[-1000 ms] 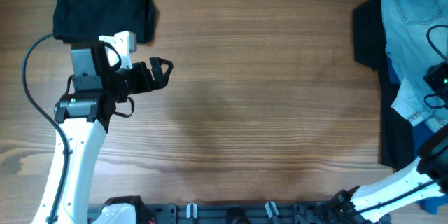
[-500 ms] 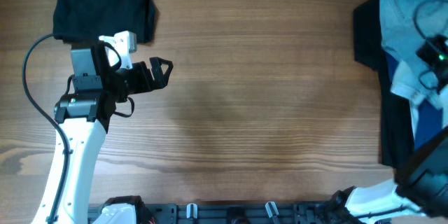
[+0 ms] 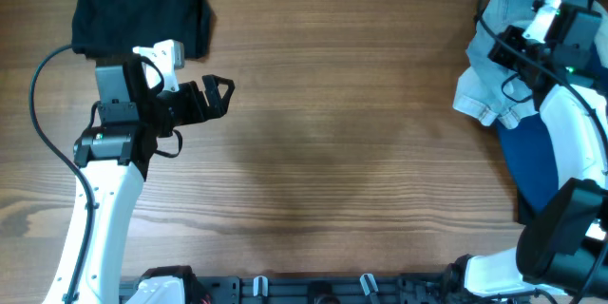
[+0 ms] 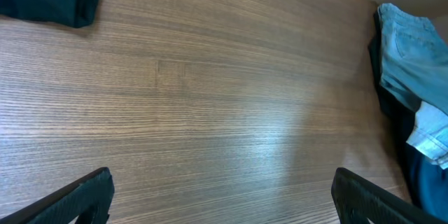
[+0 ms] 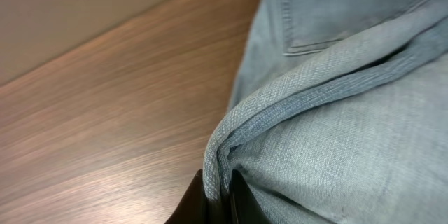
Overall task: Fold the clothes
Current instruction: 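Grasp the light blue jeans with the right gripper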
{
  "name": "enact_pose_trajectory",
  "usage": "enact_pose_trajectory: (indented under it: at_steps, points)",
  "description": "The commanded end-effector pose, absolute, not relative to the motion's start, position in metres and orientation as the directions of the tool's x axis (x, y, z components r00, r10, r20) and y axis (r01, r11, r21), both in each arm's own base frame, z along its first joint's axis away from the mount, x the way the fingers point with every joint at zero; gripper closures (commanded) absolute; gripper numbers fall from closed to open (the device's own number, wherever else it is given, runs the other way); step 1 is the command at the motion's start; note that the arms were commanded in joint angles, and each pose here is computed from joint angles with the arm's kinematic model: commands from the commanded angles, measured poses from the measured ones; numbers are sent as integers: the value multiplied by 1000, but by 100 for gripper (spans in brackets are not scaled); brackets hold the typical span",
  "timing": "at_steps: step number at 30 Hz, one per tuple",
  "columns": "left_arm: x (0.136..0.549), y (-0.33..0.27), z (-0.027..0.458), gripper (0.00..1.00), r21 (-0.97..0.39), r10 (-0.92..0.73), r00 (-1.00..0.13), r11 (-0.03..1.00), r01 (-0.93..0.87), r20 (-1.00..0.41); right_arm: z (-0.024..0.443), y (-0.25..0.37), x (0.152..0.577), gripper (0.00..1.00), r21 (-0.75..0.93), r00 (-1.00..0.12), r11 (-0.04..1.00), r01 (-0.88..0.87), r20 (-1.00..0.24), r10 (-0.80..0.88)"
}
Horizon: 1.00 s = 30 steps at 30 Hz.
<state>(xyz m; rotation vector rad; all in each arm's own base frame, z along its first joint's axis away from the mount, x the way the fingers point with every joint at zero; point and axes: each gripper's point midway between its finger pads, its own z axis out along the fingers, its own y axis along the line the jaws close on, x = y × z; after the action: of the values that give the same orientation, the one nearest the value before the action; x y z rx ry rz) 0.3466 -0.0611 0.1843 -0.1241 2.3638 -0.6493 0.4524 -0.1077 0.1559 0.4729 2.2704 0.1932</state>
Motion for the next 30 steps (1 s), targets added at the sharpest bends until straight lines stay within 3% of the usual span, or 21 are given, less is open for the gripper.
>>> enact_pose_trajectory:
  at_steps: [1,2,4,5,7,10,11,12,13,15,17,26,28,30]
  points:
    - [351,-65,195,0,-498,-259,-756,861,102,-602,183,-129,448,96,292,-557,905,308,-716,421]
    - [351,-65,195,0,-498,-259,-755,861,103,-603,183,-130,447,95,290,-561,909,300,-717,414]
    - [352,-65,196,0,-497,-259,-753,861,104,-606,183,-134,446,75,283,-564,913,293,-720,404]
    - [352,-65,196,0,-497,-259,-752,861,105,-606,183,-134,446,71,270,-569,920,284,-725,388]
    - [352,-65,196,0,-497,-259,-752,861,105,-606,181,-134,445,94,264,-576,922,284,-722,384]
    - [352,-65,196,0,-497,-258,-752,861,105,-606,179,-133,443,95,265,-582,921,287,-715,387]
    - [352,-65,196,0,-497,-259,-752,861,105,-606,179,-133,443,91,265,-584,921,287,-713,387]
    - [352,-65,196,0,-497,-259,-752,861,105,-606,179,-133,443,68,265,-584,920,288,-713,388]
    - [352,-65,196,0,-497,-258,-752,861,105,-606,178,-133,442,52,264,-585,920,288,-713,388]
    - [352,-65,196,0,-497,-258,-752,861,105,-606,174,-135,442,39,254,-590,920,297,-709,386]
    - [352,-65,196,0,-497,-258,-752,861,105,-606,164,-138,444,35,243,-603,919,309,-697,387]
    - [352,-65,196,0,-497,-258,-752,861,105,-606,108,-140,463,35,277,-644,908,315,-640,419]
    - [352,-65,196,0,-497,-259,-752,862,104,-606,106,-139,468,39,275,-639,911,307,-650,411]
    - [352,-65,196,0,-497,-259,-752,862,104,-606,106,-138,471,49,276,-633,913,301,-658,408]
